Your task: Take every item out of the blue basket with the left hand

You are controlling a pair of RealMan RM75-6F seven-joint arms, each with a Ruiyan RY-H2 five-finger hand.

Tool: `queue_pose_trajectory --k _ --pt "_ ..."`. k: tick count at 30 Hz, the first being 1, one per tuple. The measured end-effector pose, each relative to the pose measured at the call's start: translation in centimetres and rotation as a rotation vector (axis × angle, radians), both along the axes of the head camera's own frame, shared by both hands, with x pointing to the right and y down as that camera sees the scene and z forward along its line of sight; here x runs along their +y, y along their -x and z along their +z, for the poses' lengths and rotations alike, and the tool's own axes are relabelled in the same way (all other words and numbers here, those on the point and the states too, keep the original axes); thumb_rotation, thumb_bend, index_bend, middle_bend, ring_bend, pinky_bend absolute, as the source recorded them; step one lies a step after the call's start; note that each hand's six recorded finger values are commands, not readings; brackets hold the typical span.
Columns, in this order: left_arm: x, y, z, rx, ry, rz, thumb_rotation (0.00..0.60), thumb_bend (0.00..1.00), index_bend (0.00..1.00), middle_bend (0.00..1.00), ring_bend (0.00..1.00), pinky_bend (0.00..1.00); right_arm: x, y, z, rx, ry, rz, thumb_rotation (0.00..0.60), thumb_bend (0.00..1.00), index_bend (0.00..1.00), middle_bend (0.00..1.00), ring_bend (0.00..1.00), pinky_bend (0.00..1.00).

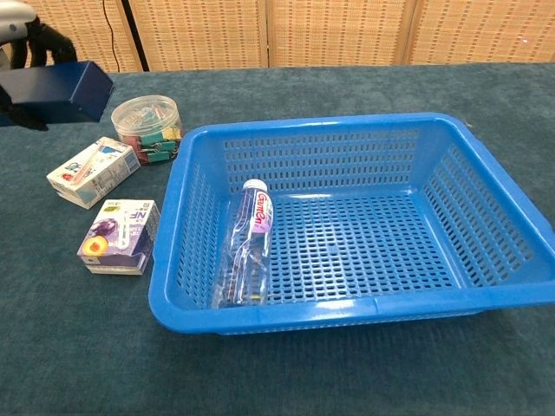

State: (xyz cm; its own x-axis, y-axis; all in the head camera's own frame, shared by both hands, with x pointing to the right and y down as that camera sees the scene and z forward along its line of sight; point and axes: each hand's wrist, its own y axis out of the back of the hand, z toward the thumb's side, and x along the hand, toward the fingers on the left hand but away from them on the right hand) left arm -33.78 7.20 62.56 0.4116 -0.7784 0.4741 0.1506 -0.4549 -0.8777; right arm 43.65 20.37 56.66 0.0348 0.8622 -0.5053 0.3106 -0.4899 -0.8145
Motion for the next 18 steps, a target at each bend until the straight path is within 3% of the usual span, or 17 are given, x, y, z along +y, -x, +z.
queue_pose_trajectory --k 3,4,7,11,18 --pt "0.9 0.3 1.0 -0.001 0.041 -0.009 0.600 0.28 0.11 0.07 0.08 0.22 0.0 0.2 0.1 -0.003 0.004 -0.007 0.600 0.00 0.00 0.00 0.00 0.00" --pt "1.1 0.2 1.0 0.004 0.052 -0.012 0.600 0.25 0.03 0.01 0.02 0.16 -0.1 0.2 0.1 -0.003 0.005 -0.007 0.600 0.00 0.00 0.00 0.00 0.00" --pt "1.2 -0.3 0.6 0.042 0.067 -0.021 0.600 0.16 0.00 0.00 0.00 0.09 -0.1 0.2 0.2 -0.003 0.006 -0.004 0.600 0.00 0.00 0.00 0.00 0.00" --pt "1.1 -1.4 -0.6 0.114 0.057 -0.002 0.600 0.13 0.00 0.00 0.00 0.08 -0.1 -0.1 0.1 -0.003 0.002 0.006 0.600 0.00 0.00 0.00 0.00 0.00" --pt "2.1 -6.6 -4.3 0.265 0.010 0.166 0.600 0.02 0.00 0.00 0.00 0.08 -0.2 -0.5 -0.2 -0.002 -0.005 0.020 0.600 0.00 0.00 0.00 0.00 0.00"
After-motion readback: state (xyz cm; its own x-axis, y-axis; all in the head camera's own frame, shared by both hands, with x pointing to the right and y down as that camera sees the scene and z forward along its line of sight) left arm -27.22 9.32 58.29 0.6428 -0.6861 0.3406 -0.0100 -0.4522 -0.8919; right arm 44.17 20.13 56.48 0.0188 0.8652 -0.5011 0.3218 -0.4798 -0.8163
